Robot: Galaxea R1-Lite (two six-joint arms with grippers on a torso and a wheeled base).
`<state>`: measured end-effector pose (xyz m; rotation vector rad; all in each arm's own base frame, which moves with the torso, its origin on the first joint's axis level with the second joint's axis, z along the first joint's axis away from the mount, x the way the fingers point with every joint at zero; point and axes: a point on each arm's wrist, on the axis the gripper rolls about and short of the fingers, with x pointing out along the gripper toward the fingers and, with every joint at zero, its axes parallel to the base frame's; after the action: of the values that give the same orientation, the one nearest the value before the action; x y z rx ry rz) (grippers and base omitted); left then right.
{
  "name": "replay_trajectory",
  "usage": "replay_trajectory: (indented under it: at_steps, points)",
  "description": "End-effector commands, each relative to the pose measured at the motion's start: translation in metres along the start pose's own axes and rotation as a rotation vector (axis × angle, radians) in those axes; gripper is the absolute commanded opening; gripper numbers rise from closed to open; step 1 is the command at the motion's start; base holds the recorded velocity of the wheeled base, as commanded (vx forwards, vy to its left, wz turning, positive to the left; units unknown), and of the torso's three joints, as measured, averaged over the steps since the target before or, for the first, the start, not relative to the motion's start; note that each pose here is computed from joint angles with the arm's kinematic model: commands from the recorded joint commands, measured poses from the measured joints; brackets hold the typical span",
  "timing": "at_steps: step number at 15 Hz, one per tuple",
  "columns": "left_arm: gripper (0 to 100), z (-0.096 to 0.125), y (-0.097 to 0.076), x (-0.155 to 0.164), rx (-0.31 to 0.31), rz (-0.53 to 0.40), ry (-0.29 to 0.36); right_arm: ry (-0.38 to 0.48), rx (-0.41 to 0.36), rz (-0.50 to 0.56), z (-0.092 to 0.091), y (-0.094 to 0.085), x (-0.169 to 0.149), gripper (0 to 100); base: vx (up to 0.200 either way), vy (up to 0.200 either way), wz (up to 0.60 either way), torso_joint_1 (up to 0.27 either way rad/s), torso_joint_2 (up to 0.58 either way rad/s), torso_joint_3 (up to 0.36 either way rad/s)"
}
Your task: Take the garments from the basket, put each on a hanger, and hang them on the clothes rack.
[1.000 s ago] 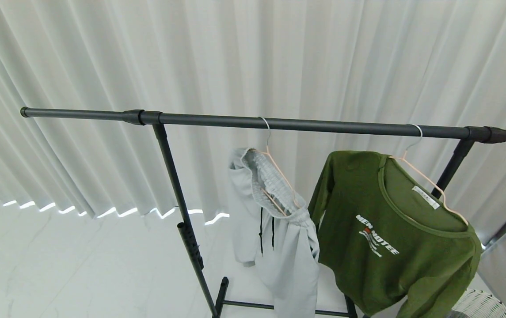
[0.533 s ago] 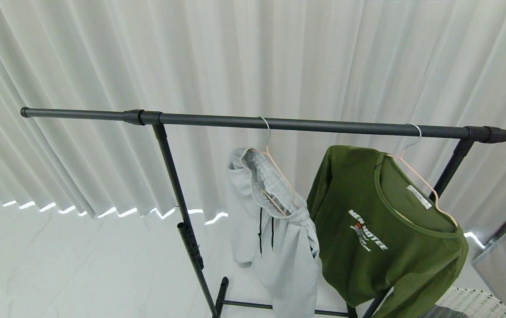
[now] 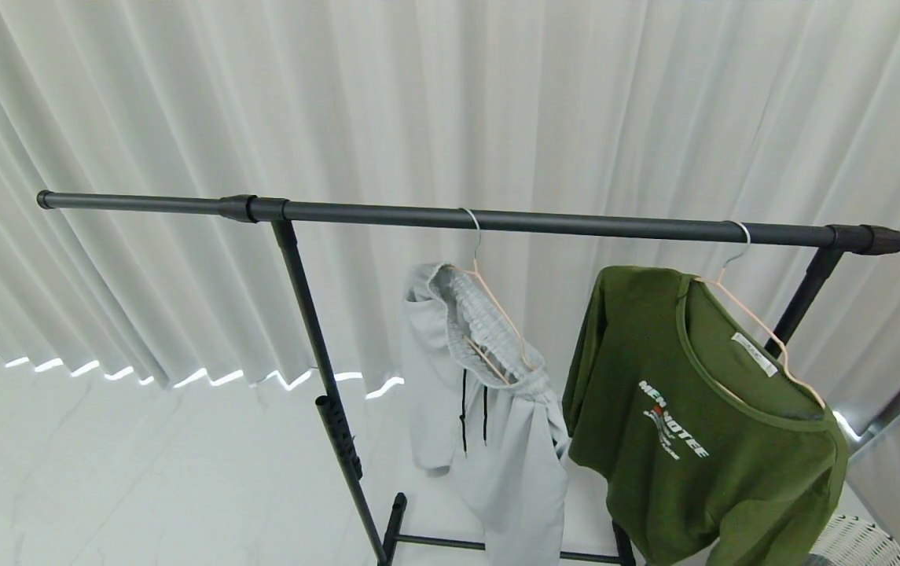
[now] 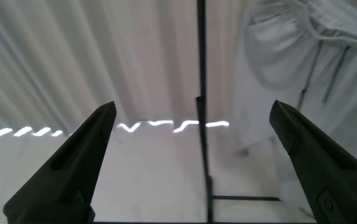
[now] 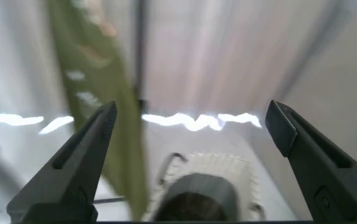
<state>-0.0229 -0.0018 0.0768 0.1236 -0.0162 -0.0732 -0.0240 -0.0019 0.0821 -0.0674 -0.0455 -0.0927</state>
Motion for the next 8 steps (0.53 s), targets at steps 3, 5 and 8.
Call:
replay_trajectory:
  at_steps: [3, 5, 8]
  points:
    - [100, -0.0029, -0.0005, 0.0000, -0.049, -0.010, 0.026, 0.060, 0.048, 0.097, -0.0076, 0.0027, 0.0004, 100, 0.000, 0.000, 0.00, 0.000, 0.00, 0.000]
    - [100, -0.0029, -0.0005, 0.0000, -0.055, -0.010, 0.026, 0.060, 0.058, 0.095, -0.0076, 0.0027, 0.0004, 100, 0.000, 0.000, 0.00, 0.000, 0.00, 0.000]
    - [100, -0.0029, -0.0005, 0.0000, -0.055, -0.010, 0.026, 0.060, 0.059, 0.095, -0.0076, 0.0027, 0.0004, 100, 0.000, 0.000, 0.00, 0.000, 0.00, 0.000]
